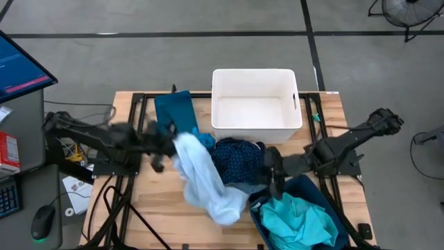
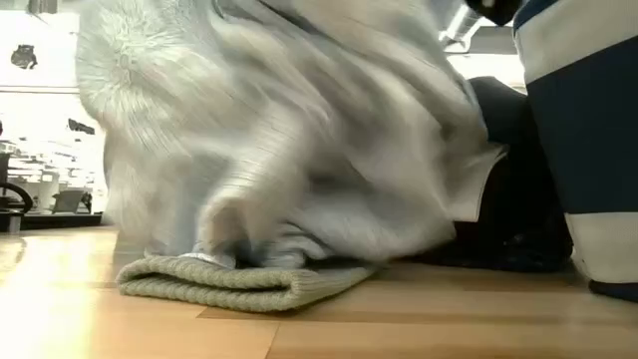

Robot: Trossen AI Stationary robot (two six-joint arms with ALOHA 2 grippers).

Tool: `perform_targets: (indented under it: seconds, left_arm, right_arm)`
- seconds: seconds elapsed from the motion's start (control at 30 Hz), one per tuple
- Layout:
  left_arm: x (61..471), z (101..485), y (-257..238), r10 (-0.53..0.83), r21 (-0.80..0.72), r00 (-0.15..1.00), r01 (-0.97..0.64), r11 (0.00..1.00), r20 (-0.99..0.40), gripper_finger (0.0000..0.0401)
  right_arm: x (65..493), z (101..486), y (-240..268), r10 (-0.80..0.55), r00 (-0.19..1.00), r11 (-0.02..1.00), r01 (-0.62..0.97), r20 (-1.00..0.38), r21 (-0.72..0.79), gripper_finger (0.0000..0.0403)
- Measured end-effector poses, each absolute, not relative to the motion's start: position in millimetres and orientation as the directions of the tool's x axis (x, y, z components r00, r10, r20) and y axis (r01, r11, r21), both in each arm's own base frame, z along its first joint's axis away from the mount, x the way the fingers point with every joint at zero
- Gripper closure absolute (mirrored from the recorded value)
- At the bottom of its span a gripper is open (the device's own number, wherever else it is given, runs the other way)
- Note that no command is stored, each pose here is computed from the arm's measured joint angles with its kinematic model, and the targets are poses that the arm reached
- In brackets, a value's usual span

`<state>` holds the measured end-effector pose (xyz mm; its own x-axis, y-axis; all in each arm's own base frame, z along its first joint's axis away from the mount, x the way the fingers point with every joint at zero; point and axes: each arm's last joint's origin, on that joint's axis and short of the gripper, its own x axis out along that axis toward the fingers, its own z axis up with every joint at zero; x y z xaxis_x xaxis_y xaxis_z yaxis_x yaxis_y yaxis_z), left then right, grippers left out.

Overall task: Pick & Place Cloths
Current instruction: Put the light blue polo shirt into the white bin

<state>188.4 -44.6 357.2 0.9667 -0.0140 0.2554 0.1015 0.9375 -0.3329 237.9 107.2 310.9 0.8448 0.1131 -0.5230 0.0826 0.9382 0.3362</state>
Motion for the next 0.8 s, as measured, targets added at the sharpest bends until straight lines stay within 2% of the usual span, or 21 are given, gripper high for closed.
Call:
perform_targets:
  seconds: [0.17,0.27,0.5,0.7,0.8]
  left_arm:
    - [171.1,405.9,-32.2,0.012,-0.258,0.909,0.106,0.96,0.416,0.0401]
    - [167.7,430.6,-28.6,0.031,-0.188,0.878,0.068,0.98,0.478,0.0401]
    - [190.0,466.4,-15.7,0.113,-0.088,0.847,-0.078,0.993,0.519,0.0401]
    - [225.2,481.0,4.0,0.199,-0.098,0.838,-0.173,0.98,0.508,0.0401]
    - [240.6,492.0,11.7,0.162,-0.099,0.833,-0.129,0.987,0.529,0.0401]
  right_arm:
    - [252.4,320.2,84.2,0.025,0.903,0.974,0.074,-0.428,0.214,0.0168]
    - [262.0,331.1,68.0,-0.023,0.948,0.984,0.077,-0.318,0.16,0.0131]
    - [273.6,361.8,37.5,-0.112,0.994,0.988,0.112,-0.011,0.106,0.0061]
    - [274.7,369.1,28.4,-0.117,0.991,0.99,0.112,0.063,0.084,0.0038]
    - [278.3,367.8,27.8,-0.12,0.99,0.99,0.113,0.071,0.085,0.0039]
